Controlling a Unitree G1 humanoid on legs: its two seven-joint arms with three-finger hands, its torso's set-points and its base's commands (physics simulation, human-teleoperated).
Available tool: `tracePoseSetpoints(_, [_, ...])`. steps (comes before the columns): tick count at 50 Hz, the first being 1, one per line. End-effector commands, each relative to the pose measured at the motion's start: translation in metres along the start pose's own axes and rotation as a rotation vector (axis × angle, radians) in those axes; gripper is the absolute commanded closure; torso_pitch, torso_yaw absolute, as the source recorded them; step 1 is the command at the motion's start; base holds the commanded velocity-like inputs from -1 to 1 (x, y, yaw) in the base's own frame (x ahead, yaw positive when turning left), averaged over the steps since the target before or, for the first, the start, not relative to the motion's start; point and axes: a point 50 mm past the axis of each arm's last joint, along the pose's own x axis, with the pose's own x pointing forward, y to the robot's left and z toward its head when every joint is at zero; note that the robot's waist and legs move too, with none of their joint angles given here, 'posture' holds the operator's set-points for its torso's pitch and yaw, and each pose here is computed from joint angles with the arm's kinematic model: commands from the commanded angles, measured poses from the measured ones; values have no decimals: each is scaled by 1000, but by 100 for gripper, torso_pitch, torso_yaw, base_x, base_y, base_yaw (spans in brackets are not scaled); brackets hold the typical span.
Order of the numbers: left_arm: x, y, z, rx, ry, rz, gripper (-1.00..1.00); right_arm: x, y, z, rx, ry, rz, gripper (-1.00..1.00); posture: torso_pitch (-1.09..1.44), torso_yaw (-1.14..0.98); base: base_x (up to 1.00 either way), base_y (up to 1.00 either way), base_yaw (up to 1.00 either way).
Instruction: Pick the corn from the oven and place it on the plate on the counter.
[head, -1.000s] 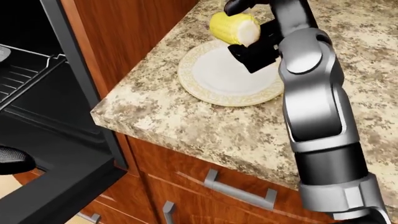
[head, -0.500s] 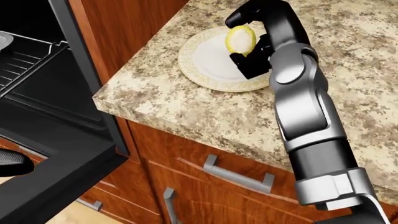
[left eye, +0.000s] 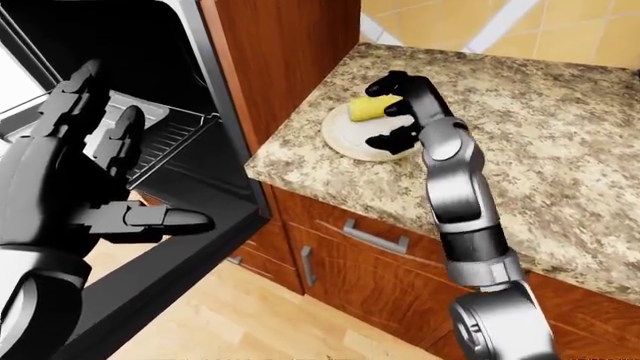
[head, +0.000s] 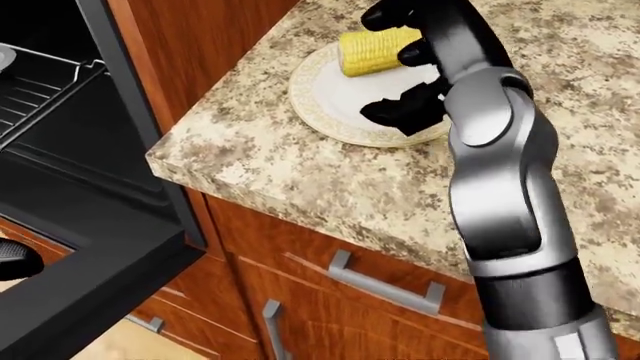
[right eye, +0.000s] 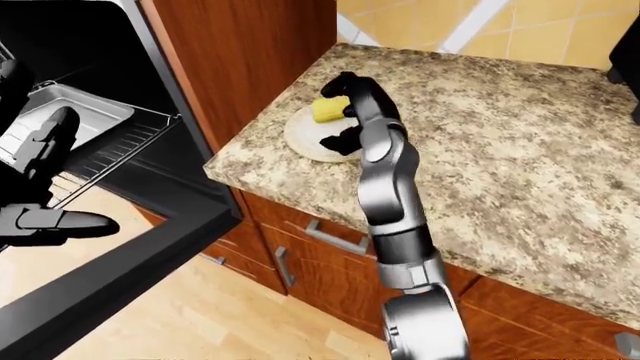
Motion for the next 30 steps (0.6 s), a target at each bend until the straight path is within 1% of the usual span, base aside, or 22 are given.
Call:
tracePoseSetpoints(1, [-1, 1, 10, 10, -61, 12, -100, -12, -21, 28, -35, -54, -6, -22, 0, 0, 0, 0, 0])
tracePoseSetpoints(3, [-2, 1, 12, 11, -62, 13, -100, -22, -26, 35, -54, -57, 11, -24, 0, 0, 0, 0, 0])
tracePoseSetpoints(6, [-2, 2, 11, 10, -62, 14, -100, -32, -36, 46, -66, -84, 5, -21, 0, 0, 0, 0, 0])
tracePoseSetpoints(8, [-3, 5, 12, 8, -64, 21, -100, -44, -45, 53, -73, -109, 2, -19, 0, 0, 0, 0, 0])
tracePoseSetpoints(10, [-4, 7, 12, 9, -65, 25, -100, -60, -57, 60, -77, -132, -4, -19, 0, 0, 0, 0, 0])
tracePoseSetpoints(15, [-7, 11, 17, 12, -70, 37, -100, -91, -86, 59, -72, -161, -39, -17, 0, 0, 0, 0, 0])
tracePoseSetpoints(17, [-7, 12, 17, 12, -72, 39, -100, -102, -92, 60, -65, -176, -46, -17, 0, 0, 0, 0, 0])
tracePoseSetpoints(19, [-8, 13, 16, 13, -71, 41, -100, -105, -86, 51, -62, -176, -41, -18, 0, 0, 0, 0, 0])
tracePoseSetpoints(21, [-10, 14, 17, 13, -72, 43, -100, -109, -86, 44, -56, -168, -42, -20, 0, 0, 0, 0, 0])
tracePoseSetpoints(24, [-12, 19, 18, 14, -74, 51, -100, -122, -98, 35, -41, -163, -68, -22, 0, 0, 0, 0, 0])
tracePoseSetpoints(27, [-14, 25, 19, 10, -79, 66, -100, -135, -113, 20, -38, -141, -97, -21, 0, 0, 0, 0, 0])
tracePoseSetpoints(30, [-18, 31, 21, 4, -86, 81, -100, -157, -134, 9, -26, -127, -135, -22, 0, 0, 0, 0, 0])
